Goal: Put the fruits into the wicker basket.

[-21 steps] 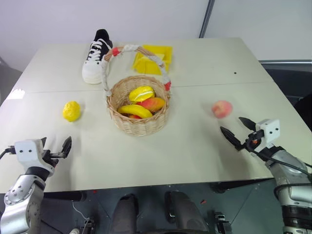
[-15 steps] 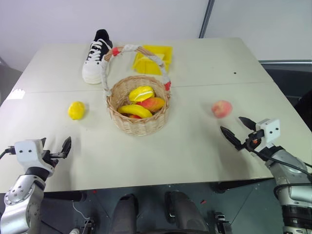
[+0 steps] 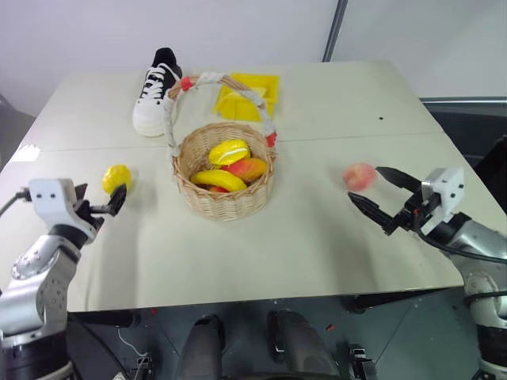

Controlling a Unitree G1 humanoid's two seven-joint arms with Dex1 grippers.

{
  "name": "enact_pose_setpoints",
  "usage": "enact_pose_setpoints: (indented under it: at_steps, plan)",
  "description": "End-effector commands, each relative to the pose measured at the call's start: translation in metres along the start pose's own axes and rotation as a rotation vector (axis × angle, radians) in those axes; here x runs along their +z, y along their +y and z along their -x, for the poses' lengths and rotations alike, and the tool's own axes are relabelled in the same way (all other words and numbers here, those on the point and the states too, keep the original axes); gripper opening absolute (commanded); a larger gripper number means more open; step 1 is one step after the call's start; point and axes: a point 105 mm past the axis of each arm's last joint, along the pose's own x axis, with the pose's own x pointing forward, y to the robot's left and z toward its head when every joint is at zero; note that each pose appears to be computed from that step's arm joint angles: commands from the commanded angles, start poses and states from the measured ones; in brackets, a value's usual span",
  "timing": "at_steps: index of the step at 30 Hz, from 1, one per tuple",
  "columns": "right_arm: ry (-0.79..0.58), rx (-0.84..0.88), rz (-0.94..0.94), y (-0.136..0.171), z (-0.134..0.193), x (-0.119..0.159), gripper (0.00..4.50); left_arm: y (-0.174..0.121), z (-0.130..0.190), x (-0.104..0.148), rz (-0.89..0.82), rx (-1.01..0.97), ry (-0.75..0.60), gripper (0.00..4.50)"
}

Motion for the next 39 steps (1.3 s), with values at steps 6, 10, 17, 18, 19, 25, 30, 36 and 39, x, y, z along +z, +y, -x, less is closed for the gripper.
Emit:
enact_pose_setpoints:
  at_steps: [6, 10, 17, 18, 19, 25, 30, 36, 39]
  plan:
    - [-0.052, 0.286, 0.055, 0.072, -0.049, 0.039, 4.48, -0.001, -0.033, 0.008, -0.098, 0.031, 0.153, 4.5]
    - [-0.08, 0.302, 0.05, 0.08, -0.058, 0.044, 4.48, 0.001, -0.042, 0.0, -0.084, 0.003, 0.221, 4.5]
    - [-0.089, 0.308, 0.05, 0.083, -0.061, 0.039, 4.48, 0.003, -0.062, -0.006, -0.105, -0.012, 0.283, 4.5]
    - [-0.089, 0.304, 0.051, 0.082, -0.061, 0.038, 4.48, 0.004, -0.064, -0.007, -0.095, -0.01, 0.288, 4.5]
    - [-0.09, 0.301, 0.051, 0.082, -0.061, 0.038, 4.48, 0.004, -0.067, -0.008, -0.088, -0.011, 0.291, 4.5]
    - [-0.091, 0.286, 0.058, 0.084, -0.061, 0.035, 4.5, 0.004, -0.075, -0.015, -0.079, -0.015, 0.303, 3.68]
    - [-0.097, 0.28, 0.068, 0.084, -0.061, 0.037, 4.5, 0.013, -0.073, -0.009, -0.119, 0.012, 0.283, 2.28]
    - [-0.091, 0.245, 0.084, 0.073, -0.059, 0.039, 4.5, -0.005, -0.023, 0.055, -0.141, -0.27, -0.031, 2.28]
    - [-0.085, 0.236, 0.086, 0.068, -0.058, 0.038, 4.5, -0.04, 0.005, 0.07, -0.154, -0.483, -0.099, 2.28]
